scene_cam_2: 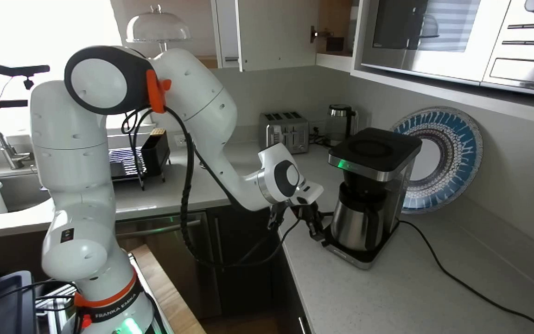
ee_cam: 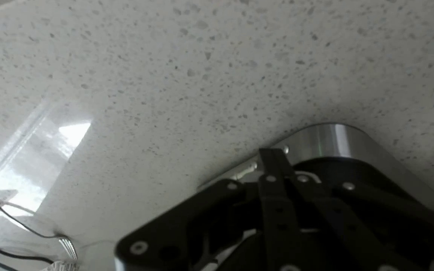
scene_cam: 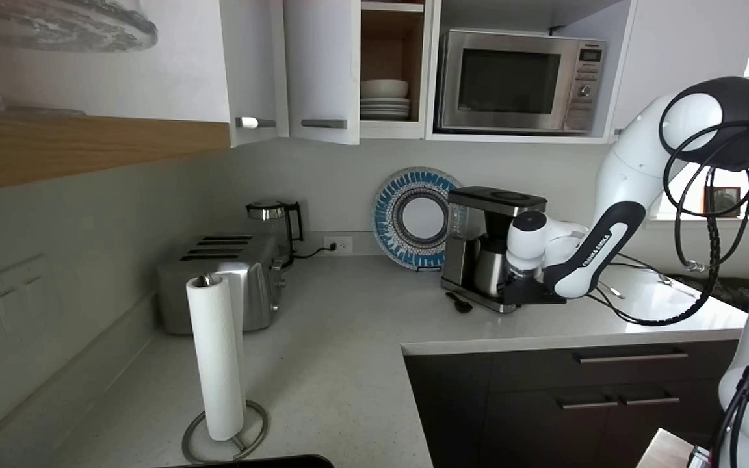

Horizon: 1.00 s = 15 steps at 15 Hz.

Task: Rotate the coffee maker clockwise once

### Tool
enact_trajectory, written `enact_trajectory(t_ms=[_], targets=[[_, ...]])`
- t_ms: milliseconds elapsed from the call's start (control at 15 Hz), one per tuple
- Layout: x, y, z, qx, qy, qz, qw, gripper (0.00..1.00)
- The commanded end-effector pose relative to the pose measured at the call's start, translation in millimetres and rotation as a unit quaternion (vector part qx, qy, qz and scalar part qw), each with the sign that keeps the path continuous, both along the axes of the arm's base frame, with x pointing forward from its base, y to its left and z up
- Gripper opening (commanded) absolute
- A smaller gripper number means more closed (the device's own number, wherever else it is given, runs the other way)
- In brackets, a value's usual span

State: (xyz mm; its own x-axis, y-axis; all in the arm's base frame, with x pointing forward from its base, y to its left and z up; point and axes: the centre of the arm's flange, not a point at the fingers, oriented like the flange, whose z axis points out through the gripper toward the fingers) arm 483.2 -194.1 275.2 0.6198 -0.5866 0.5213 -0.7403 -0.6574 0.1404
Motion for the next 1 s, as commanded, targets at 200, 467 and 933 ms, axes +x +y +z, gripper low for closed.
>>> enact_trajectory(t_ms=[200,467,933], targets=[[13.0,-3.0,59.2,-0.051,0.032,0.049,0.9970,0.00],[5.8,-3.4,68.9,-0.067,0.113,0.079,0.9882,0.00],[-22.6,3.4,76.0,0.004,0.237,0.177,0.9552,0.00]])
